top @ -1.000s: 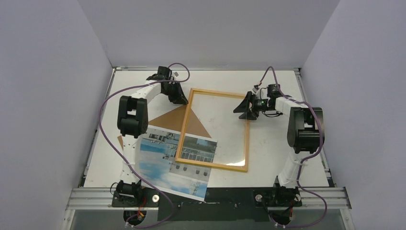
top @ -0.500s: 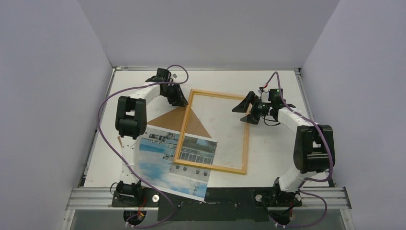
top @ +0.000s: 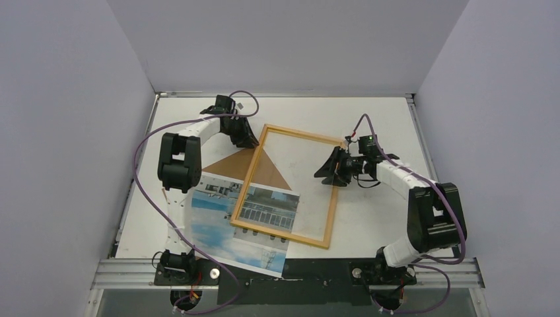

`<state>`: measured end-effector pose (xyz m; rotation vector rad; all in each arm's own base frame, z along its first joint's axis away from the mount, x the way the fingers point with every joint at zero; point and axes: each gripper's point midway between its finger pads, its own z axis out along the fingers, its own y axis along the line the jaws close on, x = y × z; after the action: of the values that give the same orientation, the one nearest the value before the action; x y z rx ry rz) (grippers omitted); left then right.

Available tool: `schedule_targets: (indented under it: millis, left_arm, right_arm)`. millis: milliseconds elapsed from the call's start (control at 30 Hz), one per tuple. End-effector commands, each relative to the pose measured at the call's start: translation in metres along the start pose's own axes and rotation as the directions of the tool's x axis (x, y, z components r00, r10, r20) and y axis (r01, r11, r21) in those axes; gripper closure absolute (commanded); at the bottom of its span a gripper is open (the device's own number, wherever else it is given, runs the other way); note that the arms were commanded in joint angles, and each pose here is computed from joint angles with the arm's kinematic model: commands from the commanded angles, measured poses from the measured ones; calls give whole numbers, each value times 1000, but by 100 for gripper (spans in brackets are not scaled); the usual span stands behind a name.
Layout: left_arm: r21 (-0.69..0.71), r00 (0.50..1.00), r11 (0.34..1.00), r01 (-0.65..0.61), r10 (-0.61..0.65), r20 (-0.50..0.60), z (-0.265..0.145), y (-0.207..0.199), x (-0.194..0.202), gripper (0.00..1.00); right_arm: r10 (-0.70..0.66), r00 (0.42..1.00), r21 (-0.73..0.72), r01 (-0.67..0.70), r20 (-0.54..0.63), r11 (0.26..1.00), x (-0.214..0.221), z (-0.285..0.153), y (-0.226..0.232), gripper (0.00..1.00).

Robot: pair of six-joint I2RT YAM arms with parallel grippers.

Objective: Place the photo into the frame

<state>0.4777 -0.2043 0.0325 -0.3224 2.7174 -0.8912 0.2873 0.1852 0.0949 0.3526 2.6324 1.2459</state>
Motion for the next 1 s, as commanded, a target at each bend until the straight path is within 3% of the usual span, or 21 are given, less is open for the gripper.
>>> schedule_targets:
  millis: [0, 100, 200, 600, 967]
  left_arm:
    - [29, 997, 999, -37, 34, 71, -24, -19, -14, 73]
    - [38, 996, 998, -41, 38, 75, -27, -20, -15, 73]
    - [60, 996, 997, -51, 46, 79, -32, -24, -18, 69]
    - [57, 991, 995, -77, 70, 116, -72, -25, -18, 57]
    - [-18, 997, 999, -50, 51, 57, -70, 4, 14, 56]
  right_arm:
    - [-60, 992, -44, 66, 115, 997, -9, -6, 25, 64]
    - [-62, 987, -35, 68, 148, 997, -13, -10, 25, 85]
    - [-61, 985, -55, 71, 164, 996, -14, -12, 31, 99]
    - [-11, 971, -248, 73, 240, 966, -19, -26, 77, 100]
    - [-79, 967, -325, 158, 243, 932, -9, -38, 107, 100]
